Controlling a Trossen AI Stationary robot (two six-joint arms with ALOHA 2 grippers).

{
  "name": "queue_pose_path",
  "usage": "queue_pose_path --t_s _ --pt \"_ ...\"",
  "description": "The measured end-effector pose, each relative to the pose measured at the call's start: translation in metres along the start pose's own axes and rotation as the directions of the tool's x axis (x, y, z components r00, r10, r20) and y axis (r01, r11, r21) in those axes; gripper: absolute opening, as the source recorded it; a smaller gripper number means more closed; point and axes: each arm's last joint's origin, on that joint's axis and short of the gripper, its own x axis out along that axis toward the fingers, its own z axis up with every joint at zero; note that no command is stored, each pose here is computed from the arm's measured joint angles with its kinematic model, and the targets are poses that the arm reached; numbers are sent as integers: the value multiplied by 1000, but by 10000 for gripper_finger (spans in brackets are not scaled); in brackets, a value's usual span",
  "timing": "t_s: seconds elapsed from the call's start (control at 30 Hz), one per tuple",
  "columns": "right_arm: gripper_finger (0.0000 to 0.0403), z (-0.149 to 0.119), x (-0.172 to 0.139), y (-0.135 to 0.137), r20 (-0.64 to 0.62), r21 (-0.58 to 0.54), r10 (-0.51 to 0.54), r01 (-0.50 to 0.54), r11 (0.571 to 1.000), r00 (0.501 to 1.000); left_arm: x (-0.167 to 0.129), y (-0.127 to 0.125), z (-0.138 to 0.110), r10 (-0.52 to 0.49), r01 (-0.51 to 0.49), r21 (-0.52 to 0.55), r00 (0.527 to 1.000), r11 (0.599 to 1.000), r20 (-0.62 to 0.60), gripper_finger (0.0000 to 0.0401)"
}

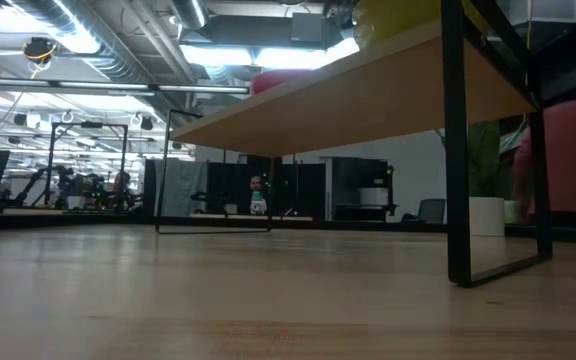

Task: Pick & Place Mini bowls
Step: Stack the white patterned bowl on top of the other white patterned bowls on the shelf

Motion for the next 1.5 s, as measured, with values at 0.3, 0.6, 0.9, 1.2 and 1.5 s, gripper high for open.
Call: queue_pose_path --t_s 0.3,0.6,0.9,1.2,1.5 --pt "168 2 15 13 48 45 -47 45 998 998 0 0 -2 21 -21 22 1000 1000 -13 3" --pt "136 1 22 8 34 66 -116 113 991 993 0 1 -2 35 -34 32 999 999 -15 3" --pt "76 2 22 9 45 79 -103 99 992 994 0 1 -2 39 -38 53 999 998 -15 3" --pt "20 5 22 7 63 123 -104 95 988 993 0 1 -2 50 -48 82 999 995 -18 3" --pt "13 6 22 7 70 100 -93 86 991 993 -1 -1 -2 7 -5 117 1000 993 -15 23"
